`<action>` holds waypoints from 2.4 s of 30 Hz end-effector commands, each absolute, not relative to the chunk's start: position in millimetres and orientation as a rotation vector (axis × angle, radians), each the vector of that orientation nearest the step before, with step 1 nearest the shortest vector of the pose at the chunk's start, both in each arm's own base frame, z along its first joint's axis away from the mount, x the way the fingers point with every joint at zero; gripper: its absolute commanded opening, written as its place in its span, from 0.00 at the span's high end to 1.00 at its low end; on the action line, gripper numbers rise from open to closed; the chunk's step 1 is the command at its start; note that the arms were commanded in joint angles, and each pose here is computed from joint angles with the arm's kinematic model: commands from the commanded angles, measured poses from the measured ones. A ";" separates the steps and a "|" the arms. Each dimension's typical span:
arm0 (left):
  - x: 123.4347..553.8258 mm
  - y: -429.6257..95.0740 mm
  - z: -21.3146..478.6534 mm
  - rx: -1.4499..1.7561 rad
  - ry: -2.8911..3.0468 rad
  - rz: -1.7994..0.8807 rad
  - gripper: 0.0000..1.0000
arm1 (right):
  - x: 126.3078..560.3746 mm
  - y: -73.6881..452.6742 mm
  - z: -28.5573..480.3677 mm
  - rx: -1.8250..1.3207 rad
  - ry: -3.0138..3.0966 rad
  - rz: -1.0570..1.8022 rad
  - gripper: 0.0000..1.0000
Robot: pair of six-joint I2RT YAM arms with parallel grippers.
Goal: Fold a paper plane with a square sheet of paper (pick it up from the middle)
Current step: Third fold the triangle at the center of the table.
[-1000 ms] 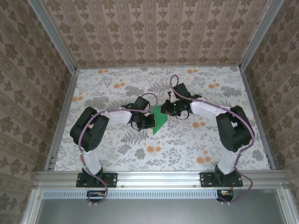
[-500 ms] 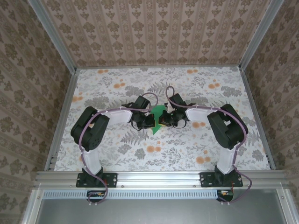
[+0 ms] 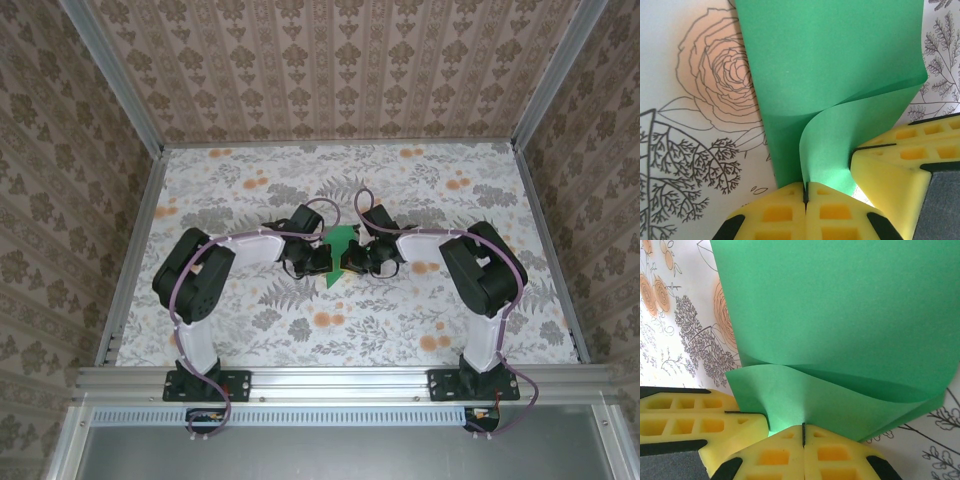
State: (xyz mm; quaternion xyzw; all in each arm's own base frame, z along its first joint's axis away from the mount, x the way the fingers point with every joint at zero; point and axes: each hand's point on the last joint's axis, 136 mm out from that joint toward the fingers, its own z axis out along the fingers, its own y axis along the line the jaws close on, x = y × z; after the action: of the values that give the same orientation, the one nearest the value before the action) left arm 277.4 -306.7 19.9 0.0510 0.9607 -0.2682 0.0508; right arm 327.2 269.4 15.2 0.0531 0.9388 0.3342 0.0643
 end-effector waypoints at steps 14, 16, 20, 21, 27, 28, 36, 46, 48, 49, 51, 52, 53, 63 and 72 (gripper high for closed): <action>263.1 -287.1 -7.8 0.177 3.036 -0.648 0.97 | 340.5 243.9 4.3 0.329 2.839 0.904 0.94; 262.8 -285.5 -9.1 0.176 3.041 -0.639 0.97 | 341.6 234.8 -0.8 0.394 2.839 0.885 0.94; 261.9 -285.2 -9.5 0.179 3.042 -0.637 0.97 | 348.1 219.6 -2.2 0.481 2.825 0.836 0.94; 261.1 -284.6 -10.7 0.180 3.046 -0.634 0.97 | 351.1 216.4 -0.6 0.497 2.817 0.823 0.94; 261.8 -285.0 -9.6 0.177 3.042 -0.637 0.97 | 369.1 191.9 15.7 0.567 2.762 0.722 0.94; 261.7 -284.7 -9.9 0.175 3.043 -0.637 0.97 | 371.8 190.0 21.7 0.562 2.743 0.717 0.94; 263.4 -289.5 -7.9 0.185 3.035 -0.653 0.97 | 361.2 230.9 55.5 0.371 2.678 0.995 0.93; 266.8 -293.9 -3.2 0.214 3.022 -0.667 0.97 | 339.9 261.2 32.6 0.291 2.768 1.086 0.93; 267.7 -295.1 -1.6 0.232 3.018 -0.663 0.97 | 338.5 260.7 25.7 0.300 2.787 1.078 0.93; 268.6 -295.2 0.0 0.241 3.015 -0.661 0.97 | 337.6 259.0 21.3 0.309 2.798 1.062 0.93; 270.5 -295.3 3.0 0.257 3.008 -0.652 0.96 | 335.4 254.7 14.2 0.326 2.816 1.025 0.93; 271.2 -295.6 5.3 0.266 3.003 -0.648 0.96 | 334.3 252.1 10.5 0.338 2.826 1.005 0.93; 272.8 -296.2 8.7 0.273 2.996 -0.648 0.95 | 332.7 249.7 7.3 0.346 2.837 0.984 0.93; 291.0 -295.4 61.5 0.150 2.863 -0.639 0.68 | 318.8 226.0 -26.7 0.510 2.923 0.794 0.93; 268.0 -317.8 87.4 0.096 2.748 -0.901 0.73 | 314.0 219.4 -36.8 0.599 2.941 0.747 0.93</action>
State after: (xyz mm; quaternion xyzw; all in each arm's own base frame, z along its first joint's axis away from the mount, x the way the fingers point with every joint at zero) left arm 273.8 -303.1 81.0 0.0431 0.9550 -0.2646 0.1271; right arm 338.3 251.7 12.9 0.1433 0.9298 0.3334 0.0623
